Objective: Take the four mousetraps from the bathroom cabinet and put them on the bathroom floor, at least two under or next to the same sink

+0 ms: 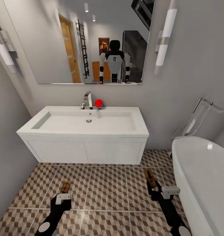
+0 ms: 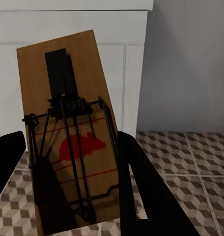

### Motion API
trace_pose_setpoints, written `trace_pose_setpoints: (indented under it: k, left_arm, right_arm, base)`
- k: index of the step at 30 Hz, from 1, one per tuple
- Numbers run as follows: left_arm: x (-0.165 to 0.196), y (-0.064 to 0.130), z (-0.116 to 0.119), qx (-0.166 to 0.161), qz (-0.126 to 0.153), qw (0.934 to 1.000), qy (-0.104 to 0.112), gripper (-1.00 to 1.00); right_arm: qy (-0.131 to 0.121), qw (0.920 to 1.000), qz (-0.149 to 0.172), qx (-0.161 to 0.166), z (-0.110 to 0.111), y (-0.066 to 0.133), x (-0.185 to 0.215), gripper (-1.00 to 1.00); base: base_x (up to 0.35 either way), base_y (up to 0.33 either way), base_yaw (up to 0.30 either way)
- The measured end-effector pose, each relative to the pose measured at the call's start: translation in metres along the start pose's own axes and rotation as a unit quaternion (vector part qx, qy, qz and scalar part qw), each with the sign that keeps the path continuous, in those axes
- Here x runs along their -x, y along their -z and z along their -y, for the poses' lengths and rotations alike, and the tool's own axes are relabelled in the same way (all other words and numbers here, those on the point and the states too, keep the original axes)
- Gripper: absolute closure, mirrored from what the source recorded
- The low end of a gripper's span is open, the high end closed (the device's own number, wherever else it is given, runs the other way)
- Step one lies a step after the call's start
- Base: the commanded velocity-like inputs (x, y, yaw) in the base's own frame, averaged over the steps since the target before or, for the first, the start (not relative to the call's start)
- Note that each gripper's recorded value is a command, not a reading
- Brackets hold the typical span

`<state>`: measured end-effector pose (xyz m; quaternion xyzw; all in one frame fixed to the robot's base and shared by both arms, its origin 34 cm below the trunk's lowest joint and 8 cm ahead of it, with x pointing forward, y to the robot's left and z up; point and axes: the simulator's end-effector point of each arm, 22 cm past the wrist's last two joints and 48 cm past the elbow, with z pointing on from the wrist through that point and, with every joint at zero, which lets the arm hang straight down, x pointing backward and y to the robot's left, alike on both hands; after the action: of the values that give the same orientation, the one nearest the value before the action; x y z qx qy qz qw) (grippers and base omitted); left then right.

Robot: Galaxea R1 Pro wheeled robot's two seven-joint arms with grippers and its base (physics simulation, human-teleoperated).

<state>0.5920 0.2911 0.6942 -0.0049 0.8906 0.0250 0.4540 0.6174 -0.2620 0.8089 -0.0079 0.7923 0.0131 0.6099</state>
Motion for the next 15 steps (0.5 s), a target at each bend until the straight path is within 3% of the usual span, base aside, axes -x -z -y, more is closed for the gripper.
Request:
trace_pose_setpoints:
  k: [15]
  left_arm:
    - [-0.015,-0.013,0.001,0.000,-0.001,1.0000,0.000,1.00]
  right_arm:
    - [0.000,1.0000,0.001,0.000,0.000,-0.007,-0.017,1.00]
  base:
    - [0.000,0.000,0.000]
